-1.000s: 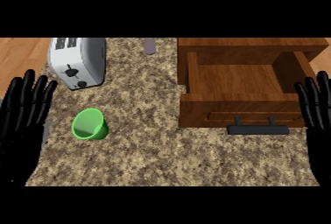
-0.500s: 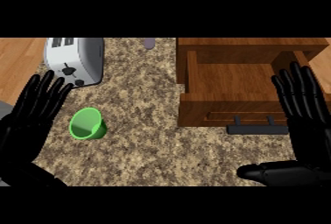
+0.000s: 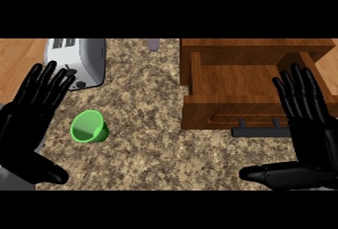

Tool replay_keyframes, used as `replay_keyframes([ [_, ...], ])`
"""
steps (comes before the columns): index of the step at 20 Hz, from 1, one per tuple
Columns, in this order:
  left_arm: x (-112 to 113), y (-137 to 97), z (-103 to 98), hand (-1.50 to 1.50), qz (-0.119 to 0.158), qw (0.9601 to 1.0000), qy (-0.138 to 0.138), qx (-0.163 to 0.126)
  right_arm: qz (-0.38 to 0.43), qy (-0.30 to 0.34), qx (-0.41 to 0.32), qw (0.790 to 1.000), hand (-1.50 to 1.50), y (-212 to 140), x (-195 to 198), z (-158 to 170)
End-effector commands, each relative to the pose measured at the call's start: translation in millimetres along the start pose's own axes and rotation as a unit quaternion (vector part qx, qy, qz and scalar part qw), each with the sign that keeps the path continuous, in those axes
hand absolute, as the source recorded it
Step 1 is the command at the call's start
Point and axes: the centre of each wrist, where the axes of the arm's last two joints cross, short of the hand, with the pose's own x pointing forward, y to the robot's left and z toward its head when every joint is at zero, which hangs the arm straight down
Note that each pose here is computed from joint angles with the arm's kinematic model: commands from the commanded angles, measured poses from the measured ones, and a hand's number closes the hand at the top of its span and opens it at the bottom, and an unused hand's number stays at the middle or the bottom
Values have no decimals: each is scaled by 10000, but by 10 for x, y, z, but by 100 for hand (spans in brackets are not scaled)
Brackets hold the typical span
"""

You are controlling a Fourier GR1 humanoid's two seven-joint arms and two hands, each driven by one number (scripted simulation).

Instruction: Pick up the cup, place it into the drawer and close the drawer

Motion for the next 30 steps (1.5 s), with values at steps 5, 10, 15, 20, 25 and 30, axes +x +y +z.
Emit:
replay_keyframes([
  [5, 86, 122, 167, -150, -106, 9996, 238, 113, -96, -37, -47, 9999, -150, 172, -40, 108],
  [10, -85, 94, 318, -150, -151, 9993, 283, 199, 59, -121, -53, 9999, -150, 8, 17, 45],
  [15, -233, 319, 322, -150, -148, 9975, 561, 408, 126, -69, 12, 9999, -150, -104, 80, -30],
  [20, -573, 346, 510, -150, -259, 9947, 812, 573, -11, -13, -66, 10000, -150, -52, -1, -47],
  [25, -757, 550, 525, -150, -491, 9919, 893, 761, -36, -37, -44, 10000, -150, -88, 45, 78],
  [30, -956, 672, 685, -150, -465, 9889, 1080, 905, -42, -71, 184, 9998, -150, 71, 106, -69],
])
